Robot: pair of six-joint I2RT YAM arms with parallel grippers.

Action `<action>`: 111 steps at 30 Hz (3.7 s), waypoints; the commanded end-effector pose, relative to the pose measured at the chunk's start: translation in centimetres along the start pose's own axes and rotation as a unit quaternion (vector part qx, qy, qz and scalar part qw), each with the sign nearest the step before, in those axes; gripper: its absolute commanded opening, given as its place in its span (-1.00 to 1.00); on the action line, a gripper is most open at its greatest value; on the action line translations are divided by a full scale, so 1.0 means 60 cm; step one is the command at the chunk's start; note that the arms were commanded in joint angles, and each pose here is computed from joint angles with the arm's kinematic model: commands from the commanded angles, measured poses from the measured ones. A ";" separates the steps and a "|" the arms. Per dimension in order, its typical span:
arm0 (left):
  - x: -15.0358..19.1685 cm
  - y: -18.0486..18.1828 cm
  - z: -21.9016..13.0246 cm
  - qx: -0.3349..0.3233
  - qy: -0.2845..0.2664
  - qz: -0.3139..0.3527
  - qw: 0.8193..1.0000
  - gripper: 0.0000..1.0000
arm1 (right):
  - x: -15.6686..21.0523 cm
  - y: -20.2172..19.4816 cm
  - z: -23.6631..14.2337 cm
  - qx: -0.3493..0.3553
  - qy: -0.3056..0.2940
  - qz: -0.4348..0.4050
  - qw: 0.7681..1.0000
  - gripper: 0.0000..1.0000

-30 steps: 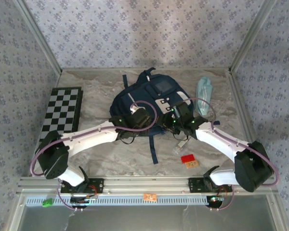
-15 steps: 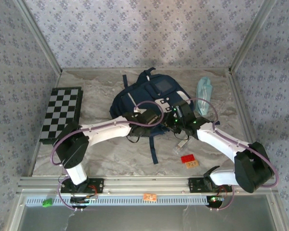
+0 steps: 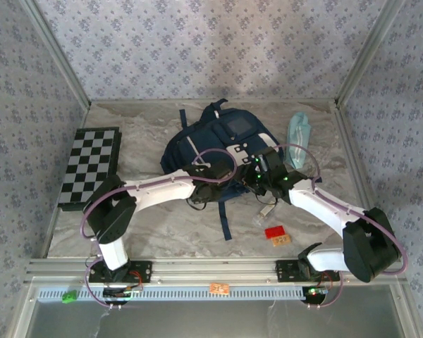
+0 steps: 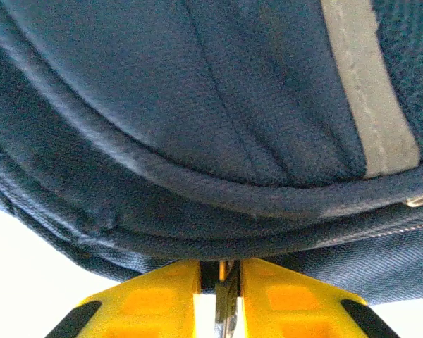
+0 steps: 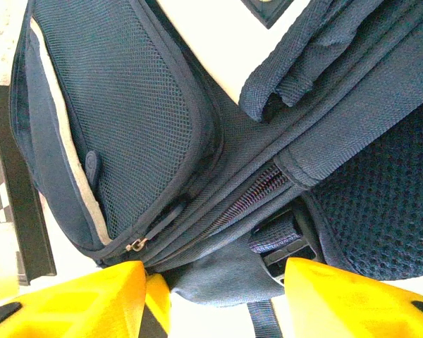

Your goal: Pack books, pencil case, and school supplies into a backpack

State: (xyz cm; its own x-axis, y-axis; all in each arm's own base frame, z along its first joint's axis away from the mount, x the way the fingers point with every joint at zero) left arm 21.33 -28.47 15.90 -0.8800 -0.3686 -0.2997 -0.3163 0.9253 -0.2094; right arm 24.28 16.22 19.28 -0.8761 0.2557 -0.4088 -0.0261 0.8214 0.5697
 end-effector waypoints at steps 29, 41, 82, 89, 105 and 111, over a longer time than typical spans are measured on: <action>-0.026 0.014 -0.018 0.006 -0.026 0.144 0.989 -0.93 | -0.008 0.047 0.117 -0.002 -0.054 0.110 0.992 -0.27; -0.044 0.015 0.031 0.042 -0.003 0.094 0.995 -0.54 | 0.002 0.043 0.128 -0.010 -0.060 0.113 0.992 -1.00; -0.022 0.045 -0.070 0.061 -0.042 0.161 0.984 -1.00 | -0.257 -0.027 0.043 -0.031 0.024 -0.048 0.998 -1.00; -0.040 0.015 -0.033 0.028 -0.055 0.131 0.990 -1.00 | -0.193 -0.004 0.026 -0.067 0.039 -0.006 0.997 0.20; -0.051 0.020 -0.045 0.048 -0.059 0.134 0.988 -1.00 | -0.086 0.030 0.139 -0.083 0.015 0.087 0.993 -0.59; -0.072 0.064 -0.040 -0.024 -0.087 0.128 0.988 -1.00 | -0.103 0.002 0.100 -0.060 0.017 0.051 0.997 -1.00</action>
State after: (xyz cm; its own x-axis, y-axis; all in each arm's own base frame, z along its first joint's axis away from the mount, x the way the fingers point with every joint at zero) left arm 23.57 -25.84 18.25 -0.8653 -0.1488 -0.4786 -0.0720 0.9819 -0.1752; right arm 31.37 20.03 15.60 -0.9306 0.2953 -0.2164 0.0487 0.6857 0.7263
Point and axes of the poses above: each hand's point on the last joint's axis, 136 mm out from that joint toward the fingers, its own z axis out along the fingers, its own y axis along the line the jaws close on, x = y × z, the point moved 10 cm from there along -z, back along the fingers, and after that the axes turned 14 degrees about -z, right-handed, at the moved point
